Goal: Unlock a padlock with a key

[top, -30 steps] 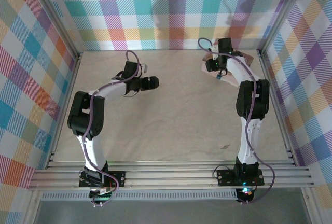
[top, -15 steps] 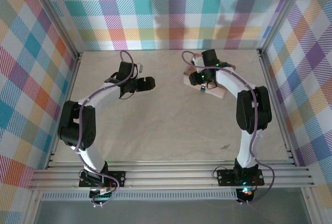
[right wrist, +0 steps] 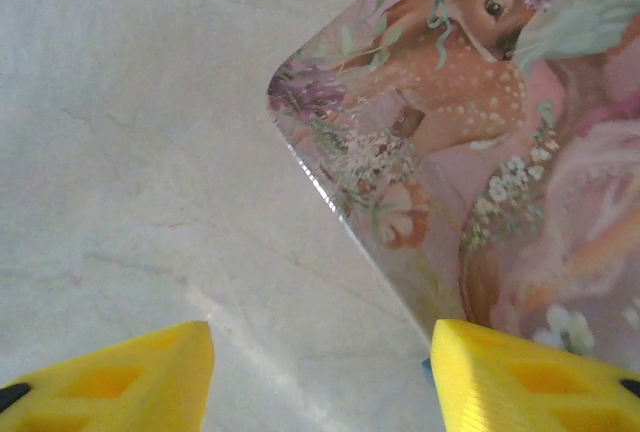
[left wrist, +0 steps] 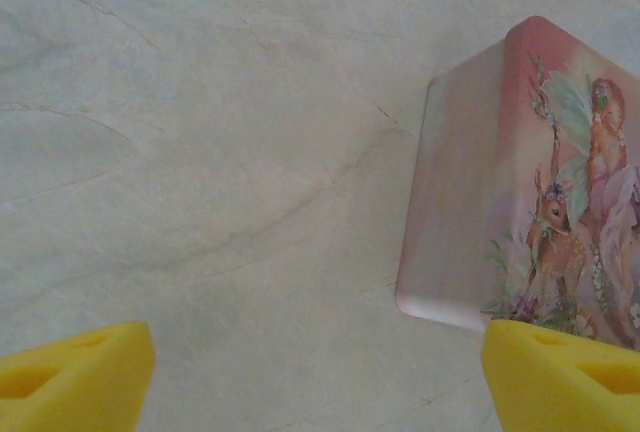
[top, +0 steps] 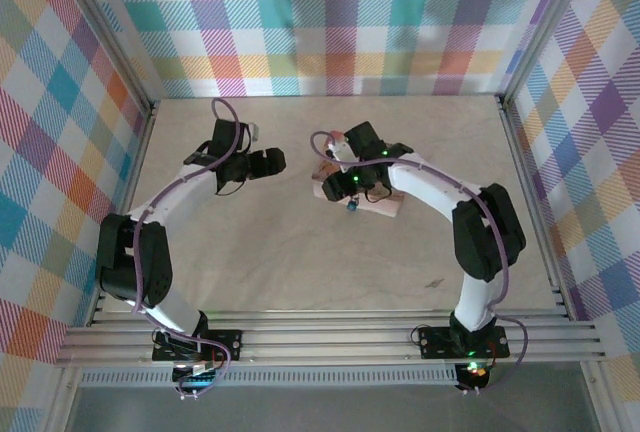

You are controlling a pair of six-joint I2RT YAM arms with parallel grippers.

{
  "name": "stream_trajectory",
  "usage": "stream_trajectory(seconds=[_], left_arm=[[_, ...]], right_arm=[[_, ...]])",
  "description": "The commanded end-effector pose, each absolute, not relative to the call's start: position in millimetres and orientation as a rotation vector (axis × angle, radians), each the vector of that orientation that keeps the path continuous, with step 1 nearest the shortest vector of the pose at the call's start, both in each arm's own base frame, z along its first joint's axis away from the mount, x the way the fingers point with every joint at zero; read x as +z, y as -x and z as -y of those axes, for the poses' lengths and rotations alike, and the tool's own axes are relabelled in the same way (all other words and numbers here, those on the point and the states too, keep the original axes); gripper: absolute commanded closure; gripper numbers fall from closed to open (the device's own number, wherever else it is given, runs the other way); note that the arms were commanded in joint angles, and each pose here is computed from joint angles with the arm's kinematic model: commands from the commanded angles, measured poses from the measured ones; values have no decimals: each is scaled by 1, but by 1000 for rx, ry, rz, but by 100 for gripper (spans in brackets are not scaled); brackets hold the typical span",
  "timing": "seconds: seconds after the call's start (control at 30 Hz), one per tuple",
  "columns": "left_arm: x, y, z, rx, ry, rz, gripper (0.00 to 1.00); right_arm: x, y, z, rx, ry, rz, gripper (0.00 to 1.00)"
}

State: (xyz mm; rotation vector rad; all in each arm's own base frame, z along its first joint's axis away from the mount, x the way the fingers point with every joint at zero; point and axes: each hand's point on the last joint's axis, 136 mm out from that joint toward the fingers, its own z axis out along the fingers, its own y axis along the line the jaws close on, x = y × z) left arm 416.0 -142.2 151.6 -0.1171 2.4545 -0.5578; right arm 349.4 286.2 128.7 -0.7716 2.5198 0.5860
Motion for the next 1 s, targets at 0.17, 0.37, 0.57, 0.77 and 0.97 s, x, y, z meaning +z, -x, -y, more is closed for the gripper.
stream_trajectory(seconds=[0.17, 0.37, 0.57, 0.77, 0.97], left_arm=[[153, -419, 177, -847, 135, -2491, 20], [145, -434, 216, -948, 68, -2545, 24], [131, -450, 254, -1007, -4, -2598, 27], [116, -459, 285, -1078, -25, -2636, 35], [105, -452, 301, -1108, -38, -2676, 48]], right_arm=[[181, -360, -220, 376, 362, -2483, 25], [158, -364, -143, 376, -95, -2602, 20], [135, -366, -116, 635, -378, -2625, 20], [115, -382, -135, 770, -389, -2691, 21], [96, -400, -147, 847, -431, -2720, 23]])
